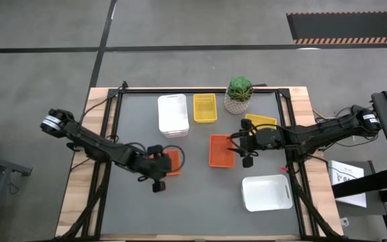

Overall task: Stack baskets by color
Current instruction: Stack the left orange bin on top of the right orange bin

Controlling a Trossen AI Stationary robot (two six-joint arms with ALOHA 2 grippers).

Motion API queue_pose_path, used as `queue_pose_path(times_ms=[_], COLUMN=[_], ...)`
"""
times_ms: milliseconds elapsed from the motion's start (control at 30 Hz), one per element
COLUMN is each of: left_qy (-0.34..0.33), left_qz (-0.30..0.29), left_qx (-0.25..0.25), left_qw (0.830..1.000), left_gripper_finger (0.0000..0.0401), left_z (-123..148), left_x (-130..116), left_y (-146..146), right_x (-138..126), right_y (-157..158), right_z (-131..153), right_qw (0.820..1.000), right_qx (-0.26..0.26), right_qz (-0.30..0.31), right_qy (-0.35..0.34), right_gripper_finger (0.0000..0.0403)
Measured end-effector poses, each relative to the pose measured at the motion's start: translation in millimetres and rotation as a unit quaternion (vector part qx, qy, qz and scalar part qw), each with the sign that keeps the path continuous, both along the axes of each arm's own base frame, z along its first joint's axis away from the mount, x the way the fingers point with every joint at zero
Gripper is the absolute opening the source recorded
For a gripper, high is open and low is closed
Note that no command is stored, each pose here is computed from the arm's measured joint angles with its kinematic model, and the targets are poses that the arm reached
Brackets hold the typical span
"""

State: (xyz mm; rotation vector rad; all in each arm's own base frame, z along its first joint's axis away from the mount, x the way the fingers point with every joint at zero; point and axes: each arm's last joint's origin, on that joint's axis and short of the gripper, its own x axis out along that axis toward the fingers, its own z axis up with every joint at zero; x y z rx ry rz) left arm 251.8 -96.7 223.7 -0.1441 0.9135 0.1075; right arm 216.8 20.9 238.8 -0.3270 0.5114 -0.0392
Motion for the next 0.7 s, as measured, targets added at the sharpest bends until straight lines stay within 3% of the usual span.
queue_pose_path(times_ms=[233, 567, 700], left_qy=[0.075, 0.08, 0.088], left_qz=[-0.028, -0.034, -0.026], left_qx=[-0.017, -0.026, -0.009], left_qw=[0.997, 0.996, 0.996], left_gripper_finger=[0.0015, 0.0149, 0.0178], left_z=[-3, -3, -5], left_x=[13, 15, 14], left_y=[-9, -10, -9], right_x=[0, 0, 0], right_y=[0, 0, 0], right_z=[0, 0, 0], right_qw=[1.0, 1.0, 1.0], right_qx=[0.004, 0.004, 0.004], right_qz=[-0.002, -0.002, -0.002], right_qy=[0.0, -0.002, -0.002], right_gripper_finger=[0.0196, 0.0196, 0.0196])
